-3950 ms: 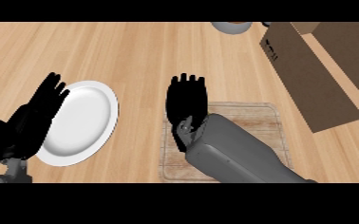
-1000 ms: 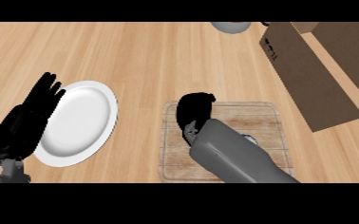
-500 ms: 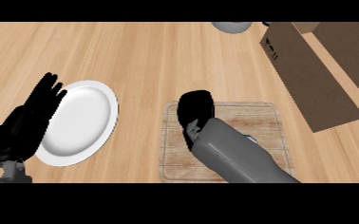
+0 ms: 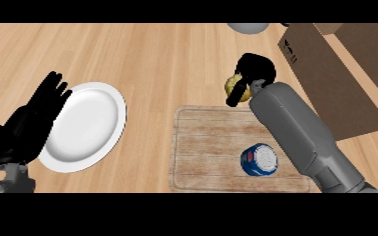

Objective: Pick the squash from the cutting board and place it in the cardboard box

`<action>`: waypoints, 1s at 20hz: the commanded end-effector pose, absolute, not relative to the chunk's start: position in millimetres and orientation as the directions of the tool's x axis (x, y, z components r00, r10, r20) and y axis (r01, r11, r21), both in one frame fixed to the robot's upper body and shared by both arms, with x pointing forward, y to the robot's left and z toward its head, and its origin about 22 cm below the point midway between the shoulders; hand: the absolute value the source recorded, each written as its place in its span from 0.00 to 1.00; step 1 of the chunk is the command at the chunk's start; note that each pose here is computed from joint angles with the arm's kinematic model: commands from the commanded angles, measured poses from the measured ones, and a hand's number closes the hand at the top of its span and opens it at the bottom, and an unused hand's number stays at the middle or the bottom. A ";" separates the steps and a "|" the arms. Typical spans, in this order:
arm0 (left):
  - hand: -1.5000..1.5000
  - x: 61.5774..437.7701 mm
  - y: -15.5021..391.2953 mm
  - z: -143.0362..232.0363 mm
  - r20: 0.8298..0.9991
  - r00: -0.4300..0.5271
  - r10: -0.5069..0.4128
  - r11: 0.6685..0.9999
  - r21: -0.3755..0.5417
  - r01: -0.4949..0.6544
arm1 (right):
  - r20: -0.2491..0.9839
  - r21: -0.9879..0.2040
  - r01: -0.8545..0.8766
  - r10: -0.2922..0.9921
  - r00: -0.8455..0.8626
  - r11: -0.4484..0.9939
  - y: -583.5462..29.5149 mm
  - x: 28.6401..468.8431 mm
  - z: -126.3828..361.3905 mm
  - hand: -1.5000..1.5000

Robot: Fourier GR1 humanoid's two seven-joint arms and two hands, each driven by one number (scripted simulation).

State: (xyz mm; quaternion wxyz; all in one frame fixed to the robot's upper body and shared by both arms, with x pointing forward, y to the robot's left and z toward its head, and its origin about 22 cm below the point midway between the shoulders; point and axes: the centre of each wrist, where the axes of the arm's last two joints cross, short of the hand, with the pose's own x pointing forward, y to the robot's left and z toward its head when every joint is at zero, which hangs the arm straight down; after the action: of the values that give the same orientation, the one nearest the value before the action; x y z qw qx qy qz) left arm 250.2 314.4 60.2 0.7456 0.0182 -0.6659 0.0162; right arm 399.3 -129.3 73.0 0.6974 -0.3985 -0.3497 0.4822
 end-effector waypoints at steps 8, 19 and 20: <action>0.50 244.3 323.7 51.9 0.993 0.121 0.002 0.999 0.004 -0.049 | 0.186 -0.966 -0.122 0.939 0.291 0.229 -120.3 433.7 109.5 1.00; 0.50 238.2 327.6 57.2 0.993 0.116 -0.003 0.997 0.012 -0.076 | 0.265 -0.941 0.293 0.906 0.329 0.168 -111.1 423.0 225.0 1.00; 0.50 239.8 316.7 40.6 0.993 0.118 0.019 0.997 -0.010 -0.076 | 0.244 -0.944 0.298 0.903 0.354 0.139 -122.5 421.8 239.9 1.00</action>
State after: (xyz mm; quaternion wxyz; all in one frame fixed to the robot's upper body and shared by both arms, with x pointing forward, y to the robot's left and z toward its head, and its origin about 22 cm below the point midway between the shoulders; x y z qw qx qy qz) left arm 240.8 324.4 51.7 0.7502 0.0243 -0.6602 0.0264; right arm 427.8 -113.4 207.9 0.5800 -0.5607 -0.4997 0.3155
